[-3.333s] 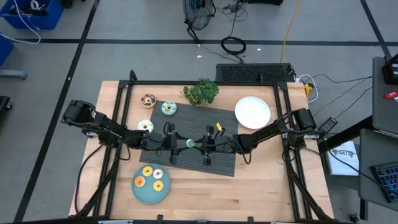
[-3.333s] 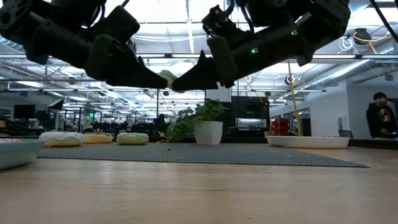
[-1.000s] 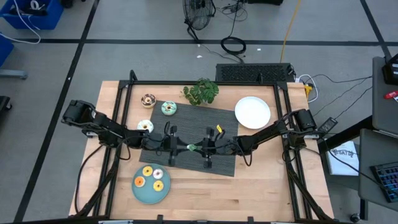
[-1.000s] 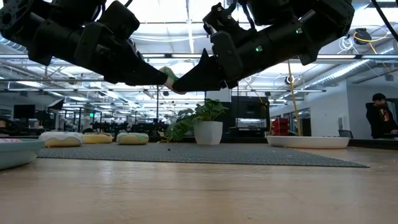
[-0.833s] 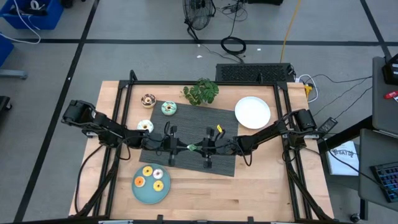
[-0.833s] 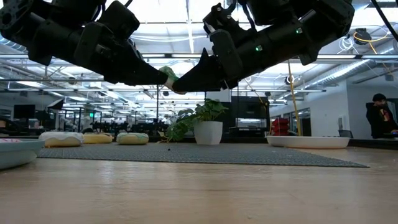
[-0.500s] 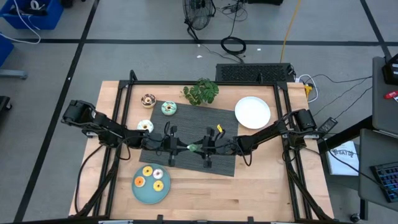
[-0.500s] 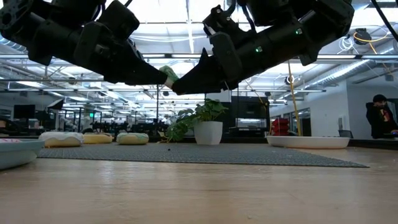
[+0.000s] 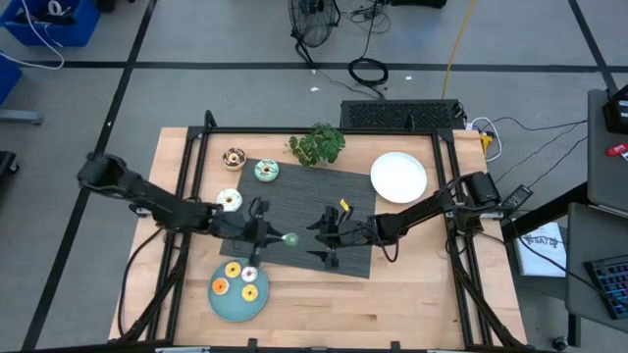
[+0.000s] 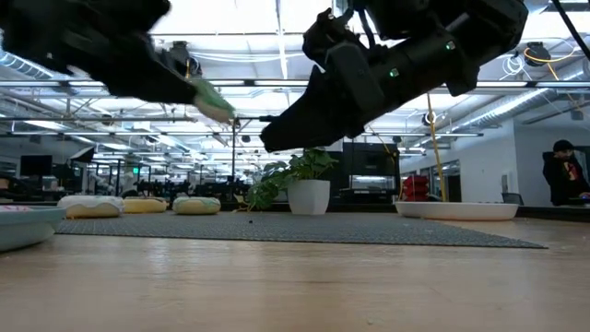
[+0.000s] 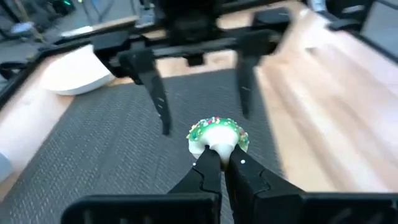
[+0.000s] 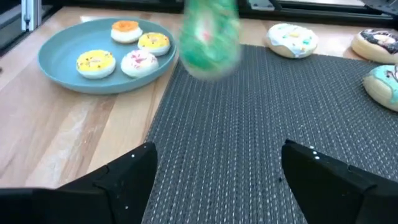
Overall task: Pick & Place donuts
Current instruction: Put the green donut on the blue plate
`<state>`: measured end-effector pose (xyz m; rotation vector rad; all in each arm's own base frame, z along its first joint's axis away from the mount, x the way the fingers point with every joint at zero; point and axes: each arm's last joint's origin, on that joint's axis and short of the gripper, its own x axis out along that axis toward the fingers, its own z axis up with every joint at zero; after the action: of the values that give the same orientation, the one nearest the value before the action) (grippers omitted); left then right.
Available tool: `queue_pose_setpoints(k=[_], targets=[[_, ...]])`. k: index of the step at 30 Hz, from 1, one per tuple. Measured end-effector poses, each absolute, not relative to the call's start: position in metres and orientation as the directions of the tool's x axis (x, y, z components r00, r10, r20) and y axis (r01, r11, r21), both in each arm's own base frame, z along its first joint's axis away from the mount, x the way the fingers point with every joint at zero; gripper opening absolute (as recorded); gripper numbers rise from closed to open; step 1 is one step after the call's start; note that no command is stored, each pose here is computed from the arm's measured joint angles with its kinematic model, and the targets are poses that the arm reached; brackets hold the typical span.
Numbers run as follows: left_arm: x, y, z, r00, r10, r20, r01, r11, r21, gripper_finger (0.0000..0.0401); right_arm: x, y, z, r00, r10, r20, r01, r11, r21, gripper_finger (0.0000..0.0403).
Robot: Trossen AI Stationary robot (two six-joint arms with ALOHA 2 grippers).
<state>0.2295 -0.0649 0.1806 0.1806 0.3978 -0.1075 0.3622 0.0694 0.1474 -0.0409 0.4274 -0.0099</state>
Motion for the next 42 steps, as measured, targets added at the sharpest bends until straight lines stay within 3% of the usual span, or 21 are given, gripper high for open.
queue_pose_setpoints(k=[9, 15, 18, 26, 31, 42], targets=[[0.163, -0.117, 0.186, 0.759, -0.286, -0.585, 0.314, 0.948, -0.056, 0.0007, 0.362, 0.069, 0.148, 0.908, -0.019, -0.419, 0.02, 1.0, -0.003, 0.0321], [0.121, -0.167, 0.176, 0.66, -0.439, -0.61, 0.417, 0.889, -0.189, 0.0007, 0.362, 0.069, 0.148, 0.908, -0.02, -0.419, 0.02, 1.0, -0.003, 0.0321], [0.106, -0.181, 0.166, 0.671, -0.413, -0.616, 0.379, 0.905, -0.194, 0.0013, 0.362, 0.069, 0.148, 0.908, -0.02, -0.418, 0.021, 1.0, -0.003, 0.032], [0.1, -0.194, 0.134, 0.645, -0.317, -0.695, 0.24, 0.948, -0.21, 0.0073, 0.362, 0.069, 0.149, 0.913, -0.02, -0.408, 0.022, 1.0, -0.001, 0.032], [0.103, -0.196, 0.124, 0.615, -0.306, -0.727, 0.222, 0.952, -0.212, 0.0079, 0.362, 0.069, 0.149, 0.914, -0.021, -0.404, 0.022, 1.0, -0.001, 0.032], [0.099, -0.197, 0.138, 0.493, -0.466, -0.735, 0.301, 0.884, -0.359, 0.0082, 0.362, 0.069, 0.149, 0.915, -0.021, -0.404, 0.021, 1.0, -0.003, 0.032]])
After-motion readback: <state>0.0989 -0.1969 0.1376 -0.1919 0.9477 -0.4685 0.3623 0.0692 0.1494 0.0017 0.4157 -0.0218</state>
